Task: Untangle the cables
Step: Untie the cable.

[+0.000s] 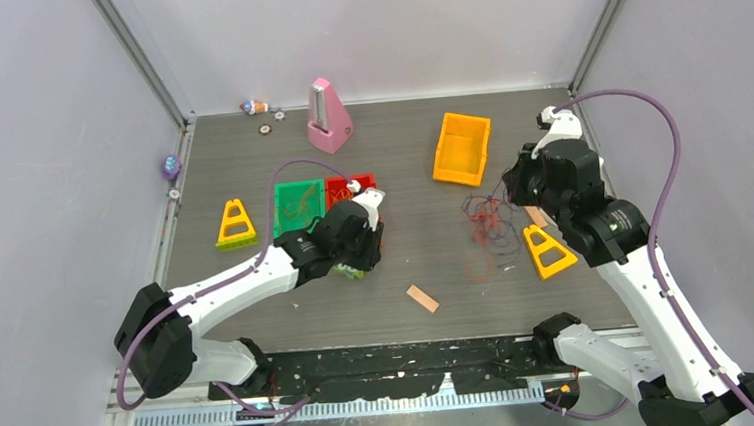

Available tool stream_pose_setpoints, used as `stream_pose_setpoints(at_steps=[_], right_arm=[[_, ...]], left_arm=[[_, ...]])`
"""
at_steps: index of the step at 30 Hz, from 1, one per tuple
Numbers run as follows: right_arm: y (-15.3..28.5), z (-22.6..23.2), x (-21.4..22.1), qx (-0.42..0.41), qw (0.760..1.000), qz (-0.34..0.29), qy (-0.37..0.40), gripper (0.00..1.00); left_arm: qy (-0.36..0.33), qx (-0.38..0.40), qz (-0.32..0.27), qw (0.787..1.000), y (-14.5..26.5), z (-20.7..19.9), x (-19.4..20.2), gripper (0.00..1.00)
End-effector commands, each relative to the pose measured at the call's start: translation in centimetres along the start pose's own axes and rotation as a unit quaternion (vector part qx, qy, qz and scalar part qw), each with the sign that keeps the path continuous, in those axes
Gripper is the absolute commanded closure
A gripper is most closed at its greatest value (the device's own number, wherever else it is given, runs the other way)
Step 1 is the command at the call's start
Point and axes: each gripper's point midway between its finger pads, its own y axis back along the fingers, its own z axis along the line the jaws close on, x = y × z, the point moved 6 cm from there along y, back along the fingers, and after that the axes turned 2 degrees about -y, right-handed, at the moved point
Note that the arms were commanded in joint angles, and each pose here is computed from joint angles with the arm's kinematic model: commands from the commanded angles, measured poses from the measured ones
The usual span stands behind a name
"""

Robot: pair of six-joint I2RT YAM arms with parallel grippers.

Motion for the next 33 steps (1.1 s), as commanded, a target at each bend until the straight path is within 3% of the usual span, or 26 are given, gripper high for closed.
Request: stream_pose_setpoints(at_steps=[1, 6, 12, 27, 29, 33], right_arm=[[0.6, 0.4, -0.8, -0.02, 1.0, -0.02, -0.002, 0.94], [0.6, 0.0, -0.3, -0.01, 1.0, -0.02, -0.003, 0.94], [0.7, -0.4, 0.2, -0.004, 1.0, -0.021, -0.008, 0.94], [0.7, 0.0, 0.1, -0.015, 1.0, -0.018, -0.013, 0.94], [0.8, 0.1, 0.0, -0.018, 1.0, -0.019, -0.015, 0.94], [0.8, 0.2, -0.2, -0.021, 0.999, -0.021, -0.019, 0.94]], left_arm=[[0.0, 0.05, -0.042, 0.998, -0.2, -1.4, -1.6, 0.63], [-0.005, 0.096, -0.056, 0.994, -0.4, -2.5, -1.6, 0.29], [-0.025, 0.121, -0.039, 0.992, -2.5, -4.1, -2.0, 0.04], [-0.097, 0.119, 0.008, 0.988, -8.8, -9.2, -4.1, 0.06], [-0.101, 0.106, 0.027, 0.989, -10.1, -9.4, -4.4, 0.08], [-0.102, 0.061, 0.107, 0.987, -13.0, -9.1, -3.4, 0.2]])
